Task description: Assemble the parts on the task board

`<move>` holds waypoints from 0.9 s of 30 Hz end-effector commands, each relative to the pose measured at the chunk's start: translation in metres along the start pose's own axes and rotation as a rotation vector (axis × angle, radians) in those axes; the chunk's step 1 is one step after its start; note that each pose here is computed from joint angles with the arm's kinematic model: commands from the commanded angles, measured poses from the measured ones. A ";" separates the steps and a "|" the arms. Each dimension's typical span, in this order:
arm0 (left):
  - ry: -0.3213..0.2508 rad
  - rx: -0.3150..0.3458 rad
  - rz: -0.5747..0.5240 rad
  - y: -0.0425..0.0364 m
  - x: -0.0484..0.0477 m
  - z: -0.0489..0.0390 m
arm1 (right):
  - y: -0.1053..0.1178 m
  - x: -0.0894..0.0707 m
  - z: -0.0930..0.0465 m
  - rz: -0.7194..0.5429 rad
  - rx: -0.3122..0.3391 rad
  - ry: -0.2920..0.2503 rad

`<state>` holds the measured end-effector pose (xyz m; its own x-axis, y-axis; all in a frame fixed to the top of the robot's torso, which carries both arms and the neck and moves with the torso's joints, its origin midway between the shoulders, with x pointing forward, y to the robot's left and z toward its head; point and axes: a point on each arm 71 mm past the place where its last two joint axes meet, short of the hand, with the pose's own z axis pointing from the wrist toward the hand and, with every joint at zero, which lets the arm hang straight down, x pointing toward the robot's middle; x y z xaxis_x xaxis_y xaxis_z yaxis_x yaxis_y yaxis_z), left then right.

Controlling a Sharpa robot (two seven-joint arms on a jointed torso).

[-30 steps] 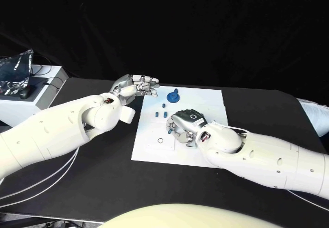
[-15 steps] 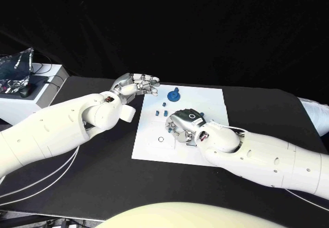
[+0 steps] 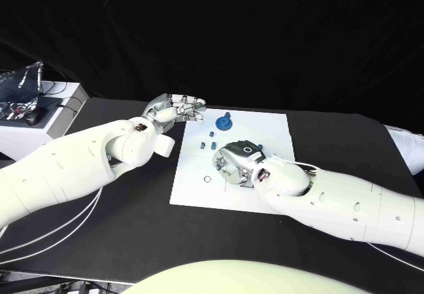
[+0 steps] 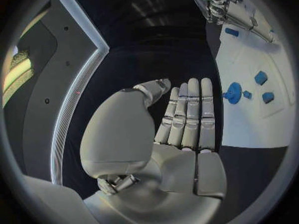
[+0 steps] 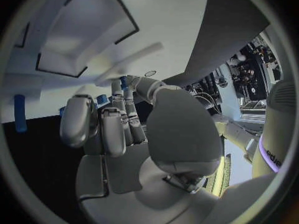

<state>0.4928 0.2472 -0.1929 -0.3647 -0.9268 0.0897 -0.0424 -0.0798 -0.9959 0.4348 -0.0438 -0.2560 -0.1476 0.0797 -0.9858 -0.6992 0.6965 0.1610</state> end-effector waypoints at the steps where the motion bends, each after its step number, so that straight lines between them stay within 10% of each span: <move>1: 0.019 0.000 -0.007 -0.0005 0.0020 0.0002 | 0.000 0.005 -0.003 0.005 -0.013 0.025; 27: 0.014 -0.009 -0.008 0.0006 -0.0012 0.0000 | -0.005 -0.005 -0.014 0.066 0.014 -0.113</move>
<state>0.4936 0.2504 -0.1944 -0.3602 -0.9287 0.0876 -0.0530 -0.0734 -0.9959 0.4297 -0.0566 -0.2539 -0.1304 0.1664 -0.9774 -0.6841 0.6984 0.2102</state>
